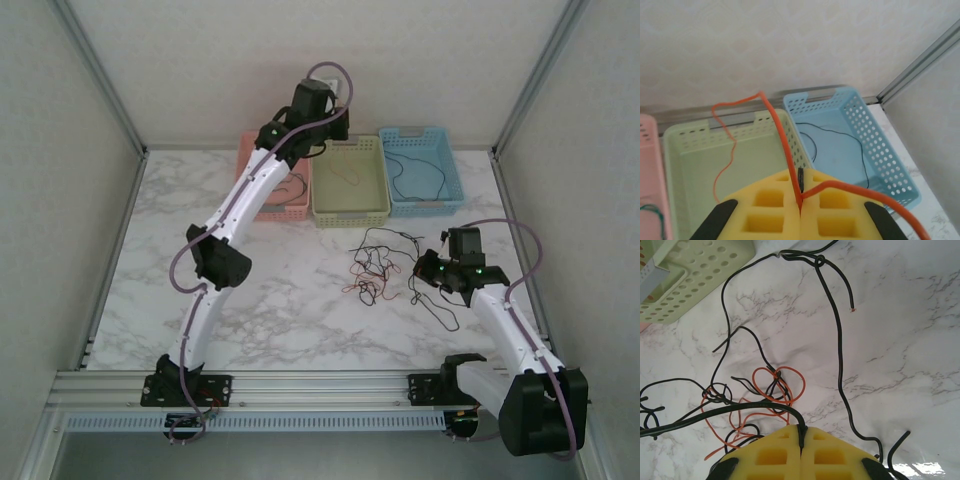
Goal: Untangle the cables
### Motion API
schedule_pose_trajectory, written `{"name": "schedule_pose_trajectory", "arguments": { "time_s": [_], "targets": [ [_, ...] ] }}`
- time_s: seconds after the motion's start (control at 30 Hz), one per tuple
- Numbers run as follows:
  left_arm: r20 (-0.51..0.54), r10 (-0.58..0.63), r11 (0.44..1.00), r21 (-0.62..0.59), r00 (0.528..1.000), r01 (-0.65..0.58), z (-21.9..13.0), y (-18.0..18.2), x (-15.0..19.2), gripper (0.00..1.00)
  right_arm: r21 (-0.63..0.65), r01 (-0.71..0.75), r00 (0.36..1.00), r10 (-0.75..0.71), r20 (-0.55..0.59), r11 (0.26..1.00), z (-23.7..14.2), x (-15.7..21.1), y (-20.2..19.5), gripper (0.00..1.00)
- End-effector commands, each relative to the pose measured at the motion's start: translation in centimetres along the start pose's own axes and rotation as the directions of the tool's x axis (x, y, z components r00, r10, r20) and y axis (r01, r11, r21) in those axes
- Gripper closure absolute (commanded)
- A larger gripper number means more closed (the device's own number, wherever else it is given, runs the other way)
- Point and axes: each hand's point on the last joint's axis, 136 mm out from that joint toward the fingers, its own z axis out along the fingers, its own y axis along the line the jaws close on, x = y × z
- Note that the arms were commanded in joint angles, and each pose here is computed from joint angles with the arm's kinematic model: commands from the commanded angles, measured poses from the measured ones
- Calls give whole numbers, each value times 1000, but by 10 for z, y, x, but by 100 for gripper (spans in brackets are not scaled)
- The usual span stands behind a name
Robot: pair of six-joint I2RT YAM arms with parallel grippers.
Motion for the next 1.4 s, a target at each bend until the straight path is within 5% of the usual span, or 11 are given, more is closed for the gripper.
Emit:
{"name": "schedule_pose_trajectory", "arguments": {
  "time_s": [0.0,0.13,0.37,0.53,0.8,1.0,1.2,1.37],
  "targets": [
    [56,-47,996,81,997,43,12,-7,-12,100,18,0,1000,1,-21,1000,2,7,-5,100],
    [-16,-84,996,30,996,85,41,19,20,100,22,-4,1000,4,-22,1000,1,8,-7,100],
    [-149,-72,996,-62,986,63,82,62,83,54,23,-3,1000,4,-24,1000,0,10,-7,100],
    [-180,-45,998,-47,983,37,72,59,81,39,24,-2,1000,2,-17,1000,-2,9,-7,100],
    [-247,25,995,103,969,1,19,14,64,34,22,-2,1000,2,1,1000,-7,8,-6,100],
    [-344,41,997,77,938,-15,-26,10,72,40,10,-1,1000,1,7,1000,-11,9,-4,100],
    [-227,119,963,262,967,-57,-114,-39,77,40,-91,23,1000,-22,7,996,-19,11,15,100],
    [-195,124,891,452,973,-22,-183,-62,134,37,-234,64,998,-67,-4,970,-25,16,44,100]
  ]
}}
